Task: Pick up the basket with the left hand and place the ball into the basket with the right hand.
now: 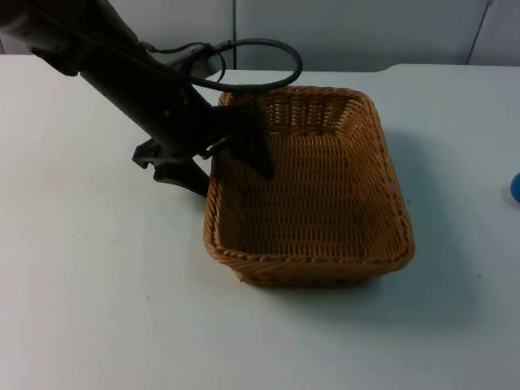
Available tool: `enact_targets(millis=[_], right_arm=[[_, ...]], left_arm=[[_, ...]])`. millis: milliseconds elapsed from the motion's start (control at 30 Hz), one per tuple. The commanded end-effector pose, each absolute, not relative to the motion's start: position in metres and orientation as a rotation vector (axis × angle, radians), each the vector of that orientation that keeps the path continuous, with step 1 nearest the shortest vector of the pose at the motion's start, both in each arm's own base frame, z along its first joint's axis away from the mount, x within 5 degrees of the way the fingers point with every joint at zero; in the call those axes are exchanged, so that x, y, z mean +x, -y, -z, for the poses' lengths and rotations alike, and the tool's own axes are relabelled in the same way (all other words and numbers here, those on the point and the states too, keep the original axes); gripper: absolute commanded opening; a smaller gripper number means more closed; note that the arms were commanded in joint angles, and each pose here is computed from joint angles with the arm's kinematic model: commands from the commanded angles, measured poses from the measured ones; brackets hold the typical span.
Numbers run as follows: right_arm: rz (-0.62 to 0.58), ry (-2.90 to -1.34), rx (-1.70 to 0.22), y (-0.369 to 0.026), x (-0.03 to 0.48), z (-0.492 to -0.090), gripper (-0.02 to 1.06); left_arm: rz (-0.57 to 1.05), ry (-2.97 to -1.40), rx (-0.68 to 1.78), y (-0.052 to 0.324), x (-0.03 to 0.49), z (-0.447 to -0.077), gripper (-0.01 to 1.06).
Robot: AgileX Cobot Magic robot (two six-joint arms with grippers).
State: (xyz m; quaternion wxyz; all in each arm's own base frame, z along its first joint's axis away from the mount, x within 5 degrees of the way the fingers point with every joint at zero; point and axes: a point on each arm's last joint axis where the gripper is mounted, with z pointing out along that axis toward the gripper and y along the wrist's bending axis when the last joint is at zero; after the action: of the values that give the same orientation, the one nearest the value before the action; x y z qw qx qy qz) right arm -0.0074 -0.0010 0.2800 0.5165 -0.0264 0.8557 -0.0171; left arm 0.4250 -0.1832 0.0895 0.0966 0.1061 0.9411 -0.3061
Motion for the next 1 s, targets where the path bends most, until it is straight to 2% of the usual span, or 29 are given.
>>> enact_targets(millis=[0,33,167,200,367,467,800,867,900,967], right_arm=[[0.053,-2.051,-0.051,0.0016,-0.0066,-0.2784,1.04],[0.053,-2.051,-0.051,0.0016,-0.0066,-0.2784,1.04],[0.053,-2.051,-0.051,0.0016,-0.0066,-0.2784,1.04],[0.053,-2.051,-0.051,0.0016,-0.0066,-0.2784,1.04],[0.054,-2.051,-0.051,0.0017,-0.0066,-0.2784,1.04],[0.054,-2.051,-0.051,0.0017,-0.0066,-0.2784,1.04],[0.054,-2.051,-0.051,0.0017,-0.0066,-0.2784,1.04],[0.054,-2.051,-0.051,0.0017,-0.0066,-0.2784,1.04],[0.054,-2.051,-0.051,0.0017,-0.0066,-0.2784,1.04],[0.054,-2.051,-0.051,0.0017,-0.0066,-0.2784,1.04]], left_arm=[[0.92,-2.804,0.309,0.1869,0.4228,-0.0882,0.62],[0.92,-2.804,0.309,0.1869,0.4228,-0.0882,0.62],[0.907,-2.794,0.3,0.1865,0.4243,-0.0881,0.42],[0.907,-2.794,0.3,0.1865,0.4243,-0.0881,0.42],[0.909,-2.792,0.246,0.1866,0.4258,-0.0883,0.25],[0.906,-2.792,0.221,0.1863,0.4266,-0.0883,0.21],[0.9,-2.794,0.146,0.1857,0.4284,-0.0882,0.21],[0.899,-2.798,0.112,0.1854,0.4287,-0.0877,0.14],[0.899,-2.798,0.112,0.1854,0.4287,-0.0877,0.14],[0.891,-2.786,0.112,0.1851,0.4296,-0.0904,0.0]])
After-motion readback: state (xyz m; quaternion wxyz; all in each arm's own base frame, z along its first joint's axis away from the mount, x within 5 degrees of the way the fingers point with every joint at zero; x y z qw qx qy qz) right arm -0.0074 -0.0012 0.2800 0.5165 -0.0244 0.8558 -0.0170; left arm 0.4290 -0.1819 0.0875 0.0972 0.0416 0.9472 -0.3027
